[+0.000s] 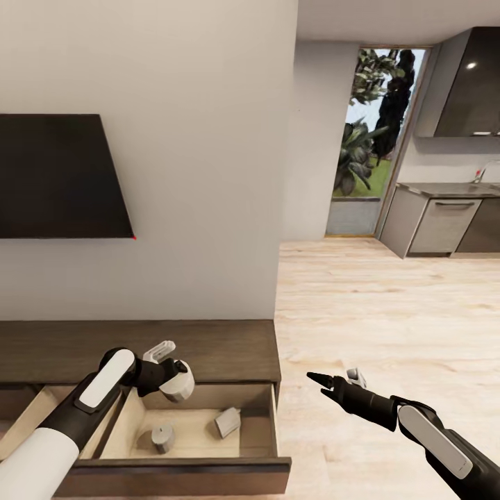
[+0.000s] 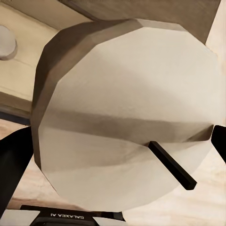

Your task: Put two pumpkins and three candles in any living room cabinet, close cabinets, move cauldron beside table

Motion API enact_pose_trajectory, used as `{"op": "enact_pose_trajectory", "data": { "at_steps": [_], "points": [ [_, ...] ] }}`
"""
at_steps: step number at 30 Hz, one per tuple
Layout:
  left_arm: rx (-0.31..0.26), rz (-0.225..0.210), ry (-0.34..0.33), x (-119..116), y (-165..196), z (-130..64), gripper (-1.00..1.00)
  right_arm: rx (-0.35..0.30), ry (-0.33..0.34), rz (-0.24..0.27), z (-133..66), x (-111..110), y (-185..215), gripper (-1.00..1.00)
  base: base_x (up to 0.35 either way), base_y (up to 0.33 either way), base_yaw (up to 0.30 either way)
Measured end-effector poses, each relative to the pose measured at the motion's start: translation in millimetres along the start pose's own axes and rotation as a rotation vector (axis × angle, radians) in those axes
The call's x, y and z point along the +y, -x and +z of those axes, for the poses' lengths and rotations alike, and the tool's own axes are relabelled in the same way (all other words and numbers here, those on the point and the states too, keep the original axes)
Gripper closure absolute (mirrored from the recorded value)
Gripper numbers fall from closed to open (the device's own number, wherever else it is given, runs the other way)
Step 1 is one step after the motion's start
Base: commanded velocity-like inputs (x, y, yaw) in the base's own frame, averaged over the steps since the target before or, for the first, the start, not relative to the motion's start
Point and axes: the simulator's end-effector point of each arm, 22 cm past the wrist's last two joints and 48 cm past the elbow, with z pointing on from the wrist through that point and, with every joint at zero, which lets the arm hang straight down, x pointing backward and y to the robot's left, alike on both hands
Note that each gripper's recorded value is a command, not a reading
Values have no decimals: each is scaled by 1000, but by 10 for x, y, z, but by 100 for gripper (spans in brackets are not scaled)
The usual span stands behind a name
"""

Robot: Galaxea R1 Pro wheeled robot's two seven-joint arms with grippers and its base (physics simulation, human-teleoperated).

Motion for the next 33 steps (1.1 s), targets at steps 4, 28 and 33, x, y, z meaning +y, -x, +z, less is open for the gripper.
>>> {"op": "enact_pose_trajectory", "data": {
  "at_steps": [4,28,33],
  "points": [
    [-1,0,0,0,0,-2,100,0,0,0,-1,1,-1,-100,148,-6,0],
    [-18,-9,35,167,-11,207,100,-8,17,0,68,-114,-16,-100,10,0,0],
    [-29,-11,73,250,-70,369,100,-11,20,1,96,-169,-28,-100,0,0,0]
  ]
}}
